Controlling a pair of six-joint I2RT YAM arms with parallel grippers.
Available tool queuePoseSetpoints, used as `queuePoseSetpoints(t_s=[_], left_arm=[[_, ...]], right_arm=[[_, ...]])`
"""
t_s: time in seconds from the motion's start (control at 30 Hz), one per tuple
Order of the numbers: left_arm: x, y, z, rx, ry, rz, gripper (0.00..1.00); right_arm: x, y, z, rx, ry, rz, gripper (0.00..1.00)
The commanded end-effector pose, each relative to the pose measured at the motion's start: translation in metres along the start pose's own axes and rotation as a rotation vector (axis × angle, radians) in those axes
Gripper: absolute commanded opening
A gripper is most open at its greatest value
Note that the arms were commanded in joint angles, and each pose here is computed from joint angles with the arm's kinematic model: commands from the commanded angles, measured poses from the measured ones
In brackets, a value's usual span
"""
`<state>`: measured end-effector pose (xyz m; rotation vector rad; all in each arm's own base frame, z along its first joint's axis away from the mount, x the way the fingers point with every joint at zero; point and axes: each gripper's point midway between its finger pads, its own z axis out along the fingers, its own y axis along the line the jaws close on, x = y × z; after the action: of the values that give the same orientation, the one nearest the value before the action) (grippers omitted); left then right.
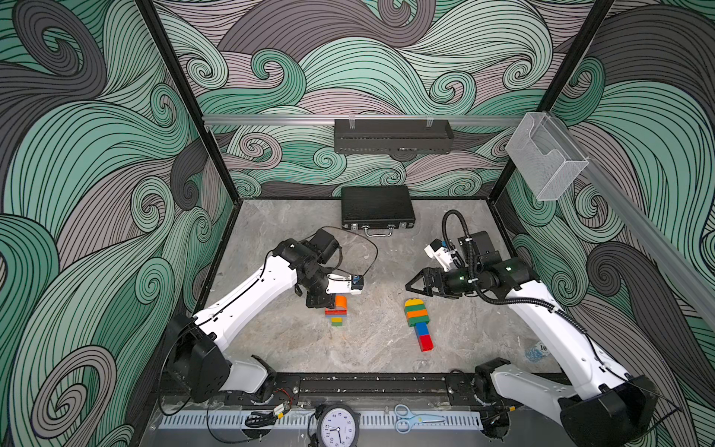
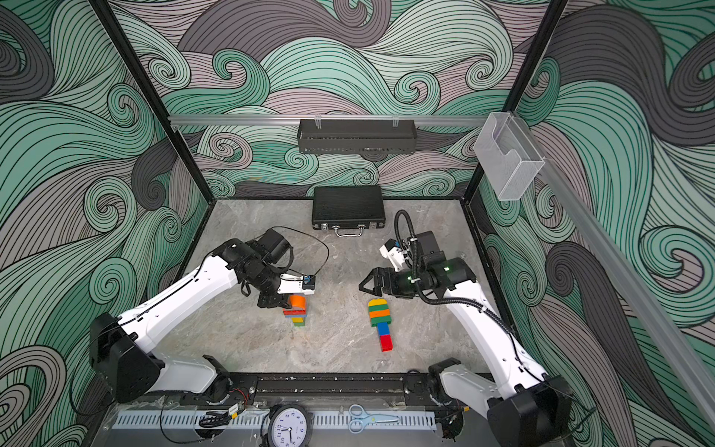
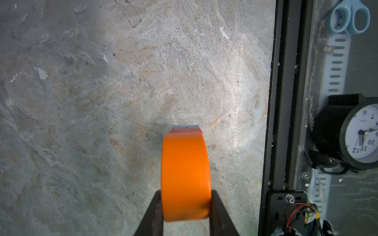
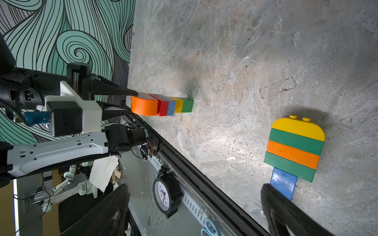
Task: Assemble an ice cream with lego
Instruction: Assemble the lego brick with the lego brick.
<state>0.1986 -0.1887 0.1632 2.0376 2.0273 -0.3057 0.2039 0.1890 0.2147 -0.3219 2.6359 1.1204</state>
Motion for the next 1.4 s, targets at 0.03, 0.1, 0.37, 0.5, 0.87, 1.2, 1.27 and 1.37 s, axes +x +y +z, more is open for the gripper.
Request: queuePoseSetpoints(t_s=[0.03, 0.1, 0.37, 0.5, 0.87, 1.2, 1.27, 1.37], left_arm=[[-0.001, -0.003, -0.005, -0.011, -0.027, -0.007, 0.00], [-0.001, -0.003, -0.006, -0.012, -0.030, -0.005, 0.00], [-0.002, -0.004, -0.005, -0.003, -0.038, 0.000, 0.00], [-0.001, -0.007, -0.003, 0.012, -0.034, -0.004, 0.00], [0.001, -0.010, 0.004, 0.031, -0.033, 0.005, 0.00], [-0.004, -0.006, -0.005, 0.009, -0.041, 0.022, 0.00], [-0.004, -0.005, -0.007, 0.003, -0.039, 0.028, 0.00], [-0.003, -0.004, -0.007, -0.003, -0.036, 0.030, 0.00]], right_arm=[[-0.002, 0.003, -0.003, 0.005, -0.001, -0.008, 0.99], [-0.003, 0.004, -0.003, 0.004, -0.001, -0.012, 0.99], [-0.003, 0.004, -0.002, 0.004, -0.001, -0.010, 0.99], [-0.003, 0.005, -0.002, 0.003, 0.000, -0.012, 0.99], [-0.003, 0.004, -0.001, 0.004, 0.005, -0.012, 0.99], [-0.002, 0.004, -0.001, 0.005, 0.004, -0.011, 0.99], [-0.002, 0.004, -0.001, 0.002, 0.006, -0.011, 0.99], [-0.003, 0.004, 0.000, 0.003, 0.004, -0.011, 0.99]])
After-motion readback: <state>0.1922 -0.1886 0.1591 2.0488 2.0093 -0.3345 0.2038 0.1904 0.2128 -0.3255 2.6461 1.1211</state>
